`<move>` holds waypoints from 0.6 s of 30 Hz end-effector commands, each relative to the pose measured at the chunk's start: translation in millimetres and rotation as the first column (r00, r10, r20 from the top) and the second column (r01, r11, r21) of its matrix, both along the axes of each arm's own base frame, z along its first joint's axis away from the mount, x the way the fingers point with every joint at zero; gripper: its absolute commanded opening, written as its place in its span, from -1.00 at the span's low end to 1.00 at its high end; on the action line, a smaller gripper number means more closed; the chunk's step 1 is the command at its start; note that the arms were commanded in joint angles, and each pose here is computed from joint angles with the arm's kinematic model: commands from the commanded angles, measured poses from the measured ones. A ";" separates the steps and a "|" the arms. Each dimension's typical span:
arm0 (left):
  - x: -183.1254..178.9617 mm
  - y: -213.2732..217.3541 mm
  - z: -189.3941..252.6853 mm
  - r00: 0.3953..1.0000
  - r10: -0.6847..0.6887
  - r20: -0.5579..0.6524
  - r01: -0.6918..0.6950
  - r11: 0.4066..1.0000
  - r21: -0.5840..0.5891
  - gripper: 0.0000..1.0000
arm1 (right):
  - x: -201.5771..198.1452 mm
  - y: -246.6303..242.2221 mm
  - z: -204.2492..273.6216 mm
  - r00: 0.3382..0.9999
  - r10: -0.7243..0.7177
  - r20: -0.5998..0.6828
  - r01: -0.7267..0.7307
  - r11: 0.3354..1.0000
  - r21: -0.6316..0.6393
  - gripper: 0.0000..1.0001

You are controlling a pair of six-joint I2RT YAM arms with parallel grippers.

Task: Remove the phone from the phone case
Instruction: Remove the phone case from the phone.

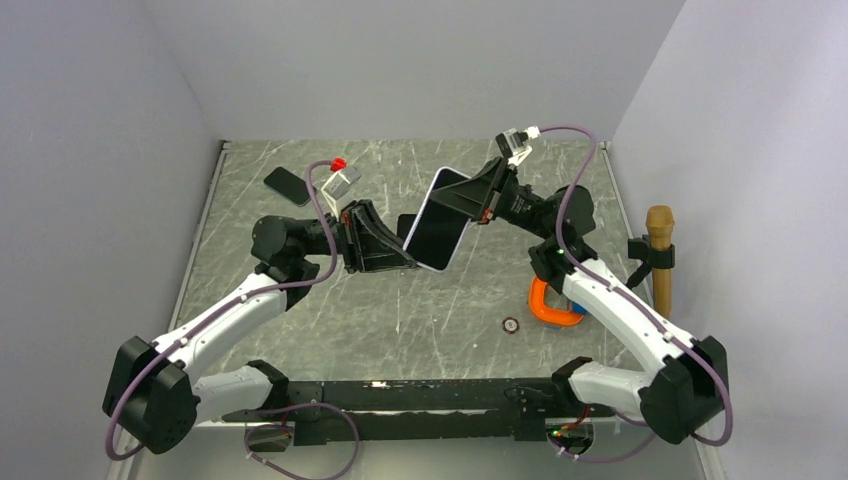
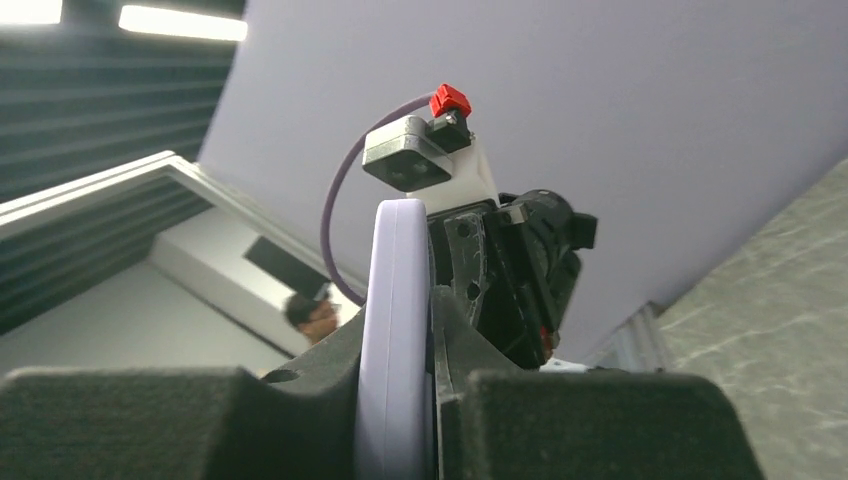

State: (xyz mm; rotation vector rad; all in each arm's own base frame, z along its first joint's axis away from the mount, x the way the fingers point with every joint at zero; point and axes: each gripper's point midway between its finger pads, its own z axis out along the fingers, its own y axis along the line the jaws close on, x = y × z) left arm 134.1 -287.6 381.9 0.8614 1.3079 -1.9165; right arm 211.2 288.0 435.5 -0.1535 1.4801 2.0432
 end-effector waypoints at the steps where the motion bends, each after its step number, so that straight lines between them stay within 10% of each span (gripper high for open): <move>1: -21.8 13.9 6.3 0.959 -0.055 0.279 0.075 0.995 -0.060 -1.00 | -39.6 -9.6 37.5 0.966 0.256 -0.029 -0.241 0.937 0.254 -1.00; 14: 44.0 12.4 -28.0 0.996 0.056 0.067 -0.059 0.997 0.040 -1.00 | -55.5 -5.5 52.4 0.940 0.342 -0.016 -0.317 0.887 0.336 -1.00; 18: 90.3 10.8 -67.7 0.934 0.351 -0.061 -0.322 0.905 0.279 -1.00 | -55.9 -5.9 58.6 0.939 0.344 -0.003 -0.321 0.882 0.345 -1.00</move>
